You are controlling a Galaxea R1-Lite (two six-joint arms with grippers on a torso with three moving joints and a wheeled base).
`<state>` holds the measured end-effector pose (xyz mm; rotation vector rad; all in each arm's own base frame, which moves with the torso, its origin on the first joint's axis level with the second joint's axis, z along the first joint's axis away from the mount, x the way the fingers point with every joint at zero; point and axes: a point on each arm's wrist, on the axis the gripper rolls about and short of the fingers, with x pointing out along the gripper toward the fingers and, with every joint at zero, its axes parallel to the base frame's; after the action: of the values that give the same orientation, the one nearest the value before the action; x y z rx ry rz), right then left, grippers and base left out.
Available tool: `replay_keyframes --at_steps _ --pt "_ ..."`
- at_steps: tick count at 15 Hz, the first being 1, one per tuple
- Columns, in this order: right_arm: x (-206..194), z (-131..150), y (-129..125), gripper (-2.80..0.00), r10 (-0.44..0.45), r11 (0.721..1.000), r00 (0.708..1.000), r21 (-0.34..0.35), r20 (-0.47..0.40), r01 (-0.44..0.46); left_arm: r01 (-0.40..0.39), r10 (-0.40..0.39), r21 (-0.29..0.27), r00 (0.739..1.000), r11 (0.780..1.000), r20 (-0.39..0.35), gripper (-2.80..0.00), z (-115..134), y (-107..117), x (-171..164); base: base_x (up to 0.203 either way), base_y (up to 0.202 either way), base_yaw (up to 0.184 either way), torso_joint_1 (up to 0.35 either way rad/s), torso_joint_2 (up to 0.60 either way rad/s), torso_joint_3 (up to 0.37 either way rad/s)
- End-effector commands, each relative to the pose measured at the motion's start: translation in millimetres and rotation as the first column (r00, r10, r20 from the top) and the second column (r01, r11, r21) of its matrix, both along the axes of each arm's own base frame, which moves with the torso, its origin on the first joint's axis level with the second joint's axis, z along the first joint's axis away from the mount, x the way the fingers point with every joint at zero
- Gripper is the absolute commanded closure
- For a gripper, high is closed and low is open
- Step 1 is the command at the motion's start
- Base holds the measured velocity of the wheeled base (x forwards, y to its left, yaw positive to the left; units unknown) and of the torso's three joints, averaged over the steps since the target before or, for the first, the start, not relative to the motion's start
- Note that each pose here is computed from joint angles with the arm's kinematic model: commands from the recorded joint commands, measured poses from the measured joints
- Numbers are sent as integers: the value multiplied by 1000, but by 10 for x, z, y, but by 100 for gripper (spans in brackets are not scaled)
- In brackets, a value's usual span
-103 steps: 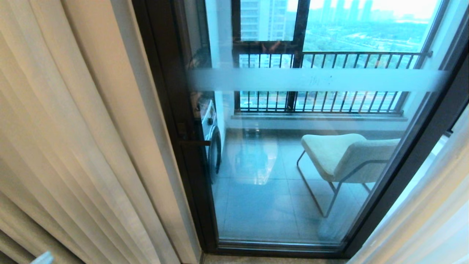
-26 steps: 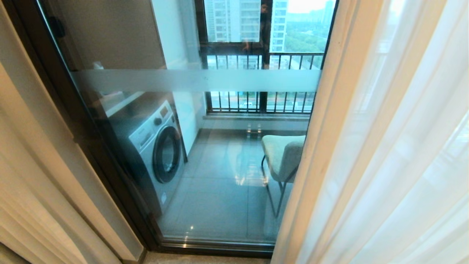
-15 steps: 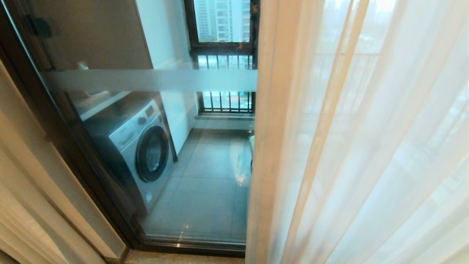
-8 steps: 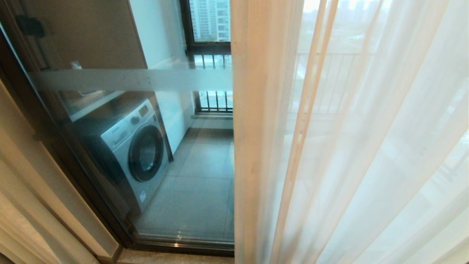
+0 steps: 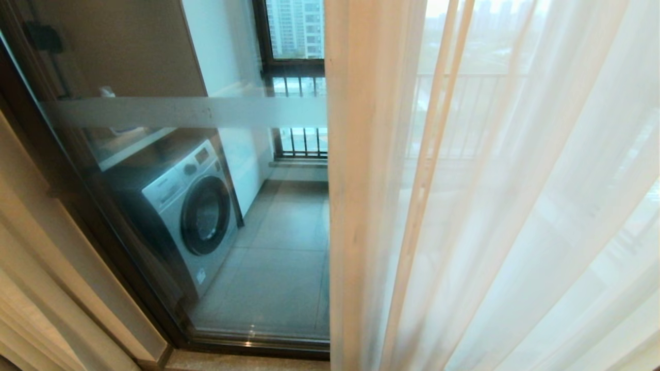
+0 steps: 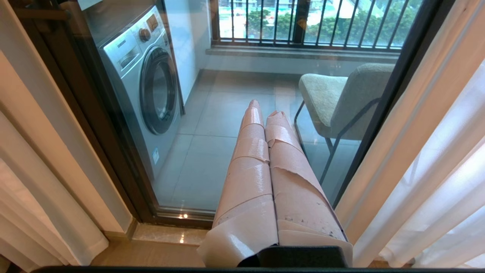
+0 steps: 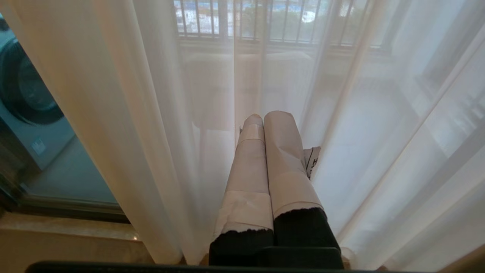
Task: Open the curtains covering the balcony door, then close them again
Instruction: Pull the inner curtains open on both sides
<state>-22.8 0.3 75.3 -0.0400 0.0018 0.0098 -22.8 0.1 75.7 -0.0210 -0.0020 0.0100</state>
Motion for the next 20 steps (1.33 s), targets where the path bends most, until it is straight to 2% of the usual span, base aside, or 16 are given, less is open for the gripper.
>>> replay_keyframes --at_steps 1,6,9,11,12,14,15,20 --pt "0 -1 0 0 1 1000 1000 -8 -1 -1 -1 1 0 1000 1000 1 0 1 0 0 0 0 0 0 0 0" --pt "0 -1 0 0 1 1000 1000 -9 -1 -1 -1 1 0 1000 1000 1 0 1 0 0 0 0 0 0 0 0" --pt "0 15 3 0 12 998 1000 -57 15 -11 -1 1 0 1000 1000 1 0 1 0 0 0 0 0 0 0 0" --pt "-11 94 18 0 80 989 994 -130 77 -69 1 -1 0 1000 1000 1 0 1 0 0 0 0 0 0 0 0" --pt "-32 159 34 0 151 981 983 -141 103 -136 -1 1 0 1000 1000 1 0 1 0 0 0 0 0 0 0 0" --pt "-129 398 74 0 330 936 930 -184 164 -299 -1 1 0 1000 1000 1 0 1 0 0 0 0 0 0 0 0" --pt "-161 513 87 0 384 915 907 -198 170 -351 -1 1 0 1000 1000 1 0 1 0 0 0 0 0 0 0 0" --pt "146 1191 108 0 510 853 857 -172 75 -493 -1 1 0 1000 1000 1 0 1 0 0 0 0 0 0 0 0"
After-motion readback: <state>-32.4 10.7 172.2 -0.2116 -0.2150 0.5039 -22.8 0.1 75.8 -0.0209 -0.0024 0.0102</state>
